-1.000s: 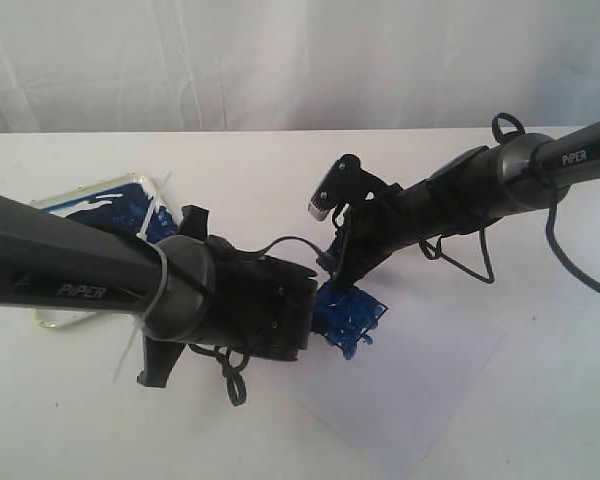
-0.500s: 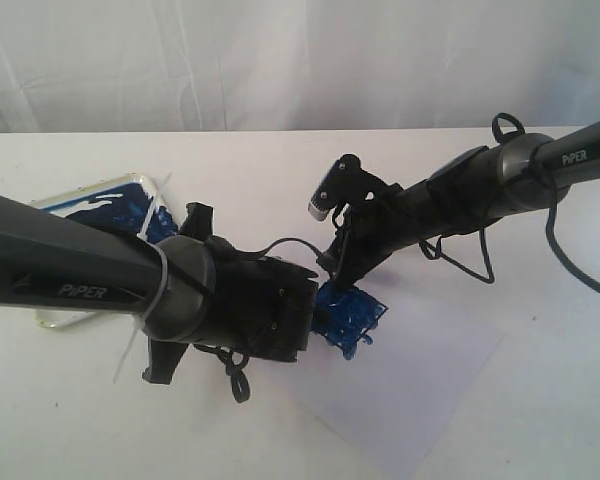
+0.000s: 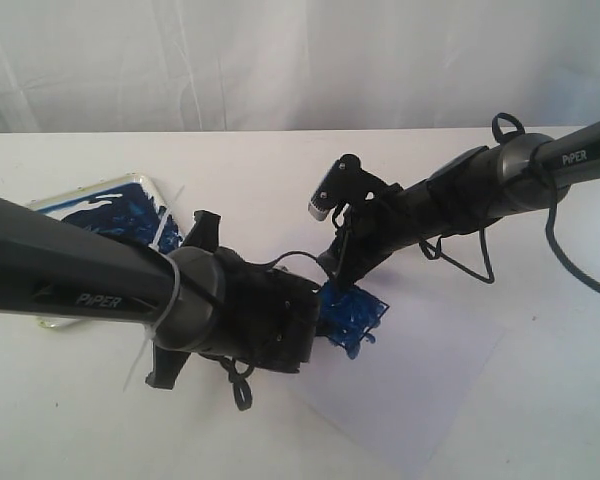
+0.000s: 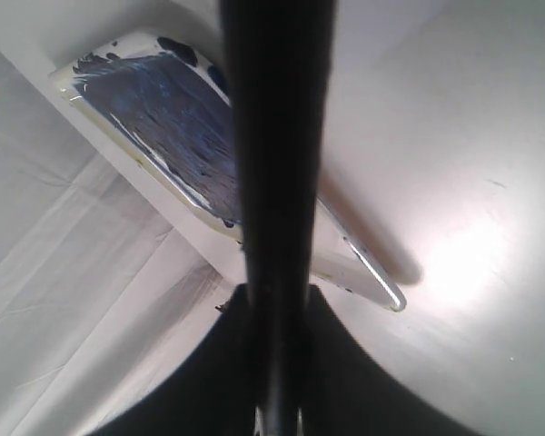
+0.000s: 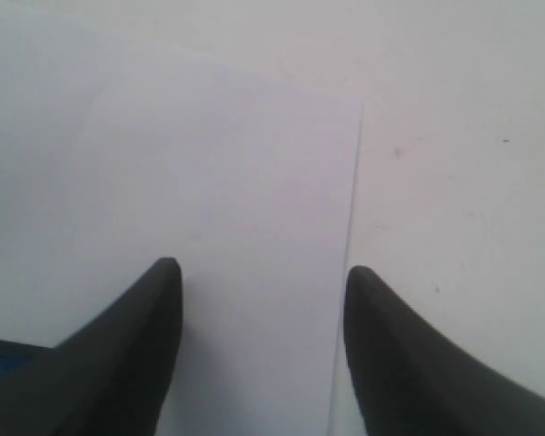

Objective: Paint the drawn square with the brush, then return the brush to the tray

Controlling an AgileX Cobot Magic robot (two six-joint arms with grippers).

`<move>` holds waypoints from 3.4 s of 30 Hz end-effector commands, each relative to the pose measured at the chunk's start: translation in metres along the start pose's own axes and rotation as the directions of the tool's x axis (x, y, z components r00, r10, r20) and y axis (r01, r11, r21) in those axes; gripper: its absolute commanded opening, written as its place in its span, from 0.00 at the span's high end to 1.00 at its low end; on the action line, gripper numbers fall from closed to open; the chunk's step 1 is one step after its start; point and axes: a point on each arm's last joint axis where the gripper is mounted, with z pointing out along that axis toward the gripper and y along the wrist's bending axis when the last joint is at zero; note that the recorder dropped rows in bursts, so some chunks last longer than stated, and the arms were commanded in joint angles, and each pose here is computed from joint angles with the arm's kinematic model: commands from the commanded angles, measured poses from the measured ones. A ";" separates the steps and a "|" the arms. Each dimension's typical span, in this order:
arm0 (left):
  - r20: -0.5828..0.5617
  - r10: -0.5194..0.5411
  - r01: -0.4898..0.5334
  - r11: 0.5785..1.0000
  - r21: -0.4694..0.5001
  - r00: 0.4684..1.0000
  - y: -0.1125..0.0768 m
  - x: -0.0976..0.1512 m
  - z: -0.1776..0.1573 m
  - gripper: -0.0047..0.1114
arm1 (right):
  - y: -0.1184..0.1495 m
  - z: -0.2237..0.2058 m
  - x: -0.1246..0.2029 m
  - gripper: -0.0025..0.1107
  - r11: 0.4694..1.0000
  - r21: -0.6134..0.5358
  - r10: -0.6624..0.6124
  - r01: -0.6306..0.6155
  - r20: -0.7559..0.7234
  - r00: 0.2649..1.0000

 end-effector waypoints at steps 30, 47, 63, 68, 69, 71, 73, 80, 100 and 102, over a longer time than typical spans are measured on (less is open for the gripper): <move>0.058 0.066 -0.059 0.992 -0.110 0.996 0.002 -0.010 -0.005 0.96 | 0.001 0.005 0.011 0.52 0.999 0.016 -0.027 0.028 -0.045 0.999; -0.020 0.011 -0.014 0.992 -0.128 1.000 0.005 -0.002 -0.004 0.96 | 0.000 0.005 0.011 0.52 0.999 0.018 -0.027 0.028 -0.046 0.999; -0.066 0.002 -0.012 0.987 -0.162 0.998 0.009 0.003 -0.003 0.96 | 0.000 0.005 0.011 0.52 0.999 0.023 -0.027 0.028 -0.048 0.998; -0.136 0.026 -0.048 0.985 -0.163 0.990 0.010 0.009 -0.004 0.96 | 0.000 0.005 0.011 0.52 0.999 0.027 -0.015 0.017 -0.048 0.999; -0.136 0.026 -0.048 0.985 -0.163 0.990 0.010 0.009 -0.004 0.96 | -0.001 0.005 0.011 0.52 0.999 0.031 -0.010 0.011 -0.049 0.999; -0.136 0.026 -0.048 0.985 -0.163 0.990 0.010 0.009 -0.004 0.96 | -0.001 0.005 0.011 0.52 0.999 0.035 -0.010 0.012 -0.050 0.999; -0.136 0.025 -0.047 0.986 -0.159 0.990 0.010 0.009 -0.004 0.96 | -0.001 0.005 0.011 0.52 0.999 0.039 -0.010 0.012 -0.051 0.999; -0.119 -0.023 0.004 0.987 -0.160 0.993 0.012 0.031 -0.012 0.96 | -0.003 0.005 0.012 0.52 0.998 0.054 -0.010 0.013 -0.056 0.998; -0.322 -0.178 0.195 0.980 0.024 0.930 0.028 0.140 0.054 0.96 | -0.003 0.005 0.012 0.52 0.998 0.056 -0.008 0.011 -0.056 0.998; -0.361 -0.160 0.212 0.972 0.107 0.919 0.026 0.155 0.073 0.96 | -0.003 0.005 0.012 0.52 0.998 0.056 -0.008 0.011 -0.056 0.998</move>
